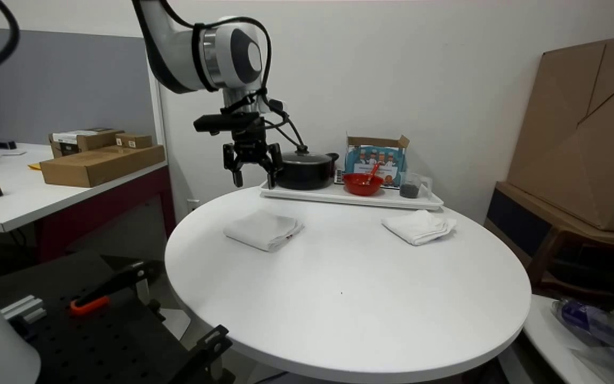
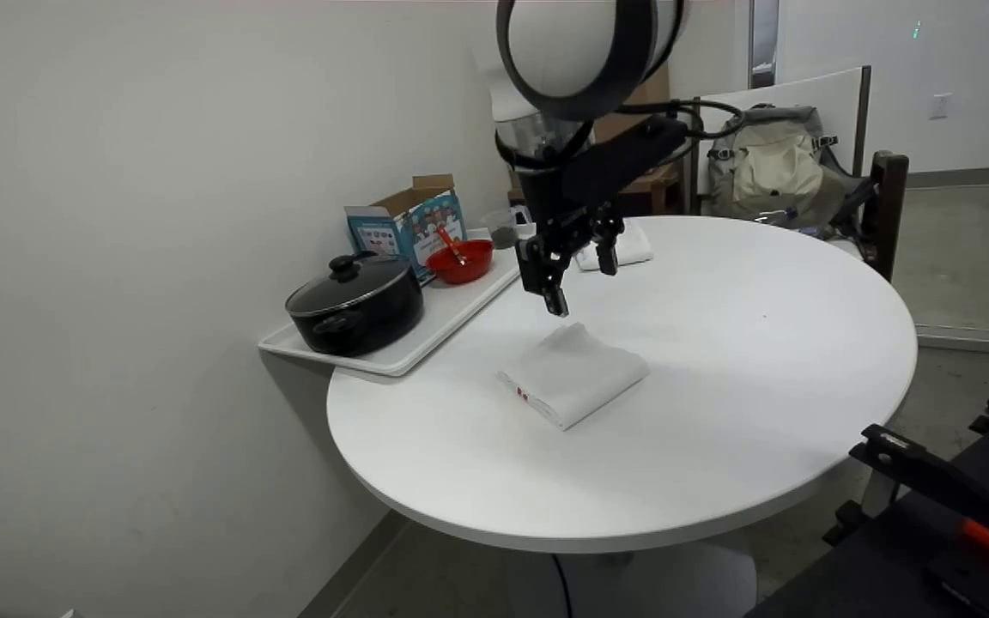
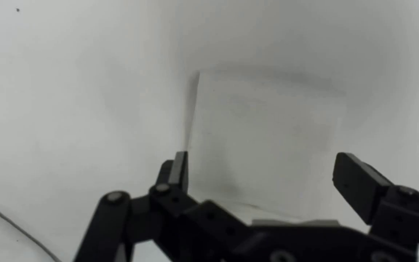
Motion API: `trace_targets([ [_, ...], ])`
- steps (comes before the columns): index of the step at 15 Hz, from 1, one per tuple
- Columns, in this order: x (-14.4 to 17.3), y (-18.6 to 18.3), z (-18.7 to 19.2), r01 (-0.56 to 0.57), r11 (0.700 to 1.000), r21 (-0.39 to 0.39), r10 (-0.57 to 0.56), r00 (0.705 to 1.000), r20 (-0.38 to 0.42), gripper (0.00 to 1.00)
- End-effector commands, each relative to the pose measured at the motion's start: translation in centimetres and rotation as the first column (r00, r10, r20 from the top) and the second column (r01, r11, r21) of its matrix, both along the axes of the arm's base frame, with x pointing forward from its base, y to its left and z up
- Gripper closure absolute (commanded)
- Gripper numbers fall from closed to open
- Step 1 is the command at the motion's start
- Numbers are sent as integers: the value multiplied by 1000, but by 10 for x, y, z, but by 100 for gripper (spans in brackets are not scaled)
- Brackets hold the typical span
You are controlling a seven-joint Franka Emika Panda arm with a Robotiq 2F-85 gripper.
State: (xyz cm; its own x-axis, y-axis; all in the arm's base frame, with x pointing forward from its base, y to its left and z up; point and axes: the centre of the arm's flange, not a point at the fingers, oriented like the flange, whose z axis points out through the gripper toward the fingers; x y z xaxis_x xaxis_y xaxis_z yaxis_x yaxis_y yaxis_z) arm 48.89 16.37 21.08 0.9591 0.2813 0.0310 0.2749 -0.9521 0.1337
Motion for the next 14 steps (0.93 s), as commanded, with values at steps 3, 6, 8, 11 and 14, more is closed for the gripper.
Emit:
trace_targets([
  [3,21,5,-44,-30,999,32,30,1000,9,0],
  [6,42,5,-65,-18,999,36,18,1000,-2,0],
  [8,55,4,-77,-16,999,36,16,1000,-6,0],
  [11,70,6,-93,6,998,63,-6,1000,-7,0],
  [14,75,8,-109,11,997,75,-10,1000,-18,0],
])
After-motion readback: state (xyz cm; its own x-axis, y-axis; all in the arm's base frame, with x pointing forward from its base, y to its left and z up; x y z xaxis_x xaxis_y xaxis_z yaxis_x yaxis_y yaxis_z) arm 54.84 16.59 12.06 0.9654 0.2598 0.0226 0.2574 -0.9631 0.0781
